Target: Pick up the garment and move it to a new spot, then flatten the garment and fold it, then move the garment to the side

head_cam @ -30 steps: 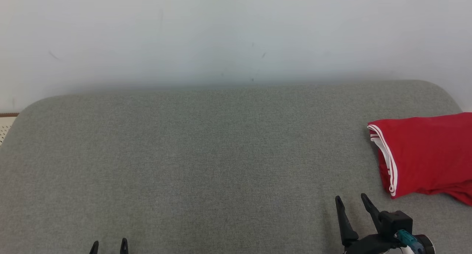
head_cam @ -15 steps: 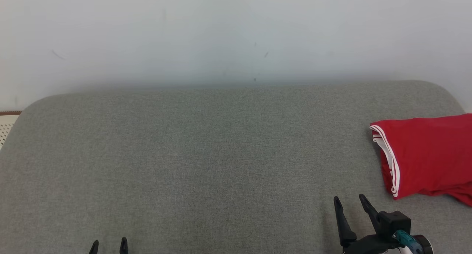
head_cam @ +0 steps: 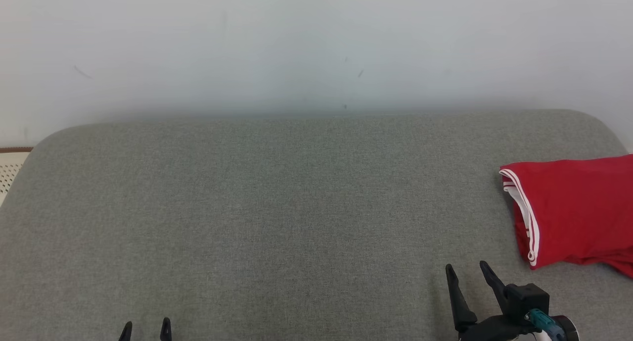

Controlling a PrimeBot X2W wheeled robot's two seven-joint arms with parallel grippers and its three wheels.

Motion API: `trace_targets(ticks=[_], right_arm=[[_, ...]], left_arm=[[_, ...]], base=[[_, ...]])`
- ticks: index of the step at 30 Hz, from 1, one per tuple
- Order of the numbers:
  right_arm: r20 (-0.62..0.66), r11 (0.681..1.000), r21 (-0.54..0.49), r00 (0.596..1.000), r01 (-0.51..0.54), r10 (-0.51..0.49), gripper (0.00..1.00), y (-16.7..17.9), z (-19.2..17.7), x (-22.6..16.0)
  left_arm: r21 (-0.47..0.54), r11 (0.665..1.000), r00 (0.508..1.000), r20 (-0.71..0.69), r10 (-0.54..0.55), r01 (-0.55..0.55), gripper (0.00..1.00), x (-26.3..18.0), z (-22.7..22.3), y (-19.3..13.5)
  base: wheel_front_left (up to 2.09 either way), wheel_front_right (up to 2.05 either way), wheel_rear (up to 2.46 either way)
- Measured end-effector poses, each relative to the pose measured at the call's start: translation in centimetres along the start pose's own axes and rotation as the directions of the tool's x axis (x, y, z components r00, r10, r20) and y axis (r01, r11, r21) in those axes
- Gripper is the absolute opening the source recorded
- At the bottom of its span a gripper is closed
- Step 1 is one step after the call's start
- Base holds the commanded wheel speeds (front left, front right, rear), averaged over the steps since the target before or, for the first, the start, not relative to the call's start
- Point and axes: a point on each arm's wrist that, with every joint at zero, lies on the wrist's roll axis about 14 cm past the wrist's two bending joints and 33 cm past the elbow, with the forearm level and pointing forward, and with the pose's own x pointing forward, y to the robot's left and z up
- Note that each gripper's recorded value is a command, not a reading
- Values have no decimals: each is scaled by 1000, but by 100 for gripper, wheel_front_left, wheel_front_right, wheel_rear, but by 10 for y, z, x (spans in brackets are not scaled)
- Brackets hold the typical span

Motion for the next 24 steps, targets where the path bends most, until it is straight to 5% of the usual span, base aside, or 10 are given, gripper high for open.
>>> trace_targets(ticks=[19,20,24], right_arm=[[4,1000,4,1000,-7,7,100,3,1,3],[-1,1000,5,1000,-7,7,0,4,-1,3],[-55,1000,23,998,1,0,0,4,-19,-6]], left_arm=[[-28,1000,1000,7,-12,12,100,-1,2,0],[-30,999,1000,4,-14,14,0,-2,1,0],[-41,999,999,-48,-8,6,0,-7,-14,0]], base=[[0,0,0],[0,0,0],[0,0,0]])
